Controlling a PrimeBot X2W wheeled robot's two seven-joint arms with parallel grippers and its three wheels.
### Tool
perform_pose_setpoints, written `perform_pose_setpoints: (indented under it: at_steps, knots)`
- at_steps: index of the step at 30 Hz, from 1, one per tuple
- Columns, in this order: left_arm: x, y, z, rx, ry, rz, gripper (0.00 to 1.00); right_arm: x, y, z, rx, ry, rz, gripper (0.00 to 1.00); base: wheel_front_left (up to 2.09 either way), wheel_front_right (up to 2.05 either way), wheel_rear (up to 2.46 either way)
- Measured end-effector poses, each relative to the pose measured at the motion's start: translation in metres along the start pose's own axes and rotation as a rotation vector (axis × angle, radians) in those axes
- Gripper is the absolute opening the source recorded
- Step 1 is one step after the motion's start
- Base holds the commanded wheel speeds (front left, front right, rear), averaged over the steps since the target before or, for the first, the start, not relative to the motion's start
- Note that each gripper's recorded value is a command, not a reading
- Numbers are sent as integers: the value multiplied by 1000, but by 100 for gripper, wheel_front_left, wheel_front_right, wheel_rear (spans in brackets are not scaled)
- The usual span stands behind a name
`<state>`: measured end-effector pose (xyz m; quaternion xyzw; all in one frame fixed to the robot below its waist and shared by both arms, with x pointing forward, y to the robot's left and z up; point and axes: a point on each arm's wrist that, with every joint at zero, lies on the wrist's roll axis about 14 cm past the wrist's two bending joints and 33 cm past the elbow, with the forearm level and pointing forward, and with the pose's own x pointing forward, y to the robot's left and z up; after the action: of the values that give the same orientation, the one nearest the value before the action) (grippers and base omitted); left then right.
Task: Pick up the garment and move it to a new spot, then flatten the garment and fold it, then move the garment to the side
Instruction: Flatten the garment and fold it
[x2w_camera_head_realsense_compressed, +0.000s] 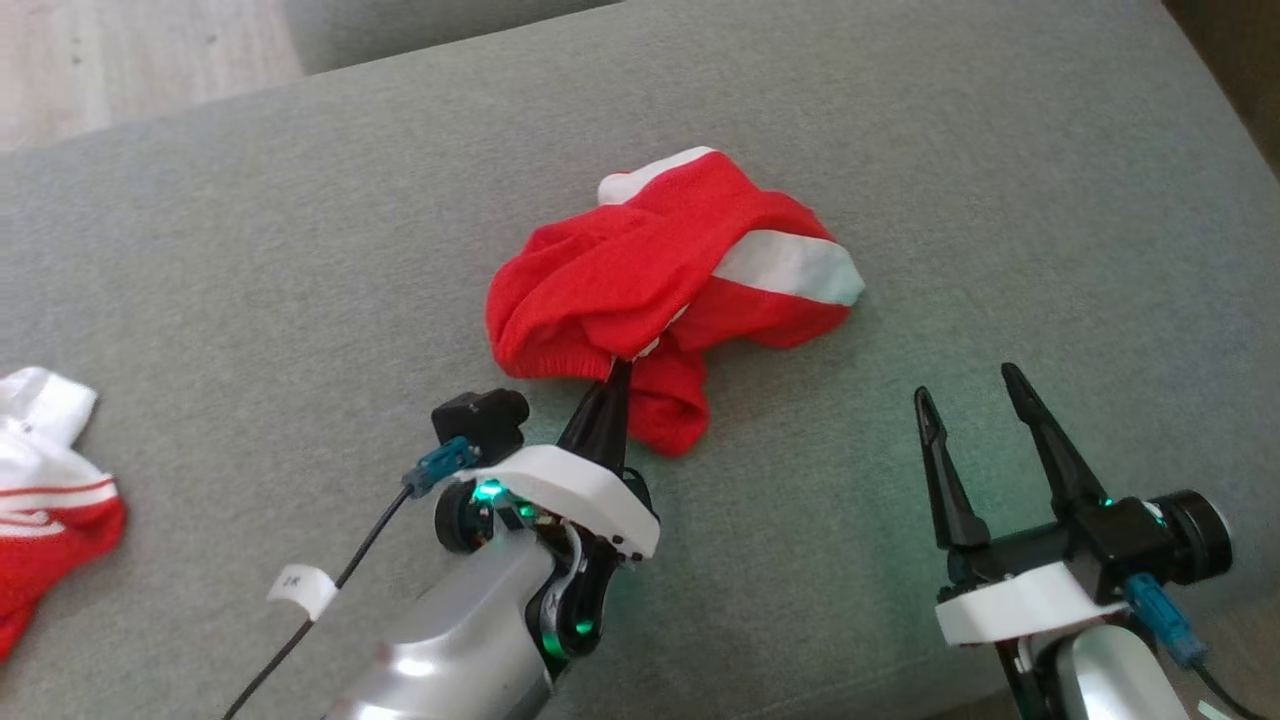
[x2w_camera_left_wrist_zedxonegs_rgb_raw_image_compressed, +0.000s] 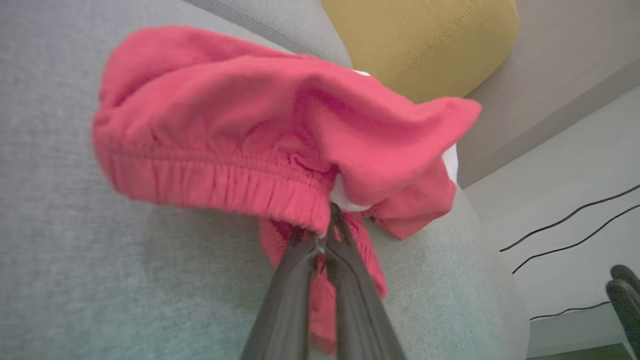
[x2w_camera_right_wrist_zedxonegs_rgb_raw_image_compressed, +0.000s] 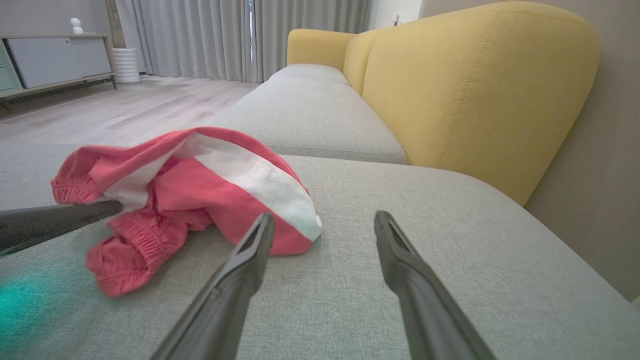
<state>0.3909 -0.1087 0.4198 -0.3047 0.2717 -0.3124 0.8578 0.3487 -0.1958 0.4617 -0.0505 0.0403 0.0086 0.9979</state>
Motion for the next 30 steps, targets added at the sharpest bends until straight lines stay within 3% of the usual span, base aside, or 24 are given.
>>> perform_pose_setpoints:
  at_steps: [6, 11, 22, 30]
  knots:
    - [-14, 2, 26, 116, -86, -15, 0, 7, 7, -1, 26, -1, 24, 100, 0, 0, 0]
    - [-61, 53, 34, 213, -102, 109, 0, 18, 19, -4, 57, 0, 62, 100, 0, 0, 0]
    - [-130, 90, 59, 274, -114, 244, 0, 30, 43, -7, 86, 10, 134, 100, 0, 0, 0]
    - [-145, 96, 71, 267, -129, 277, 0, 25, 64, -58, 168, 179, 173, 100, 0, 0, 0]
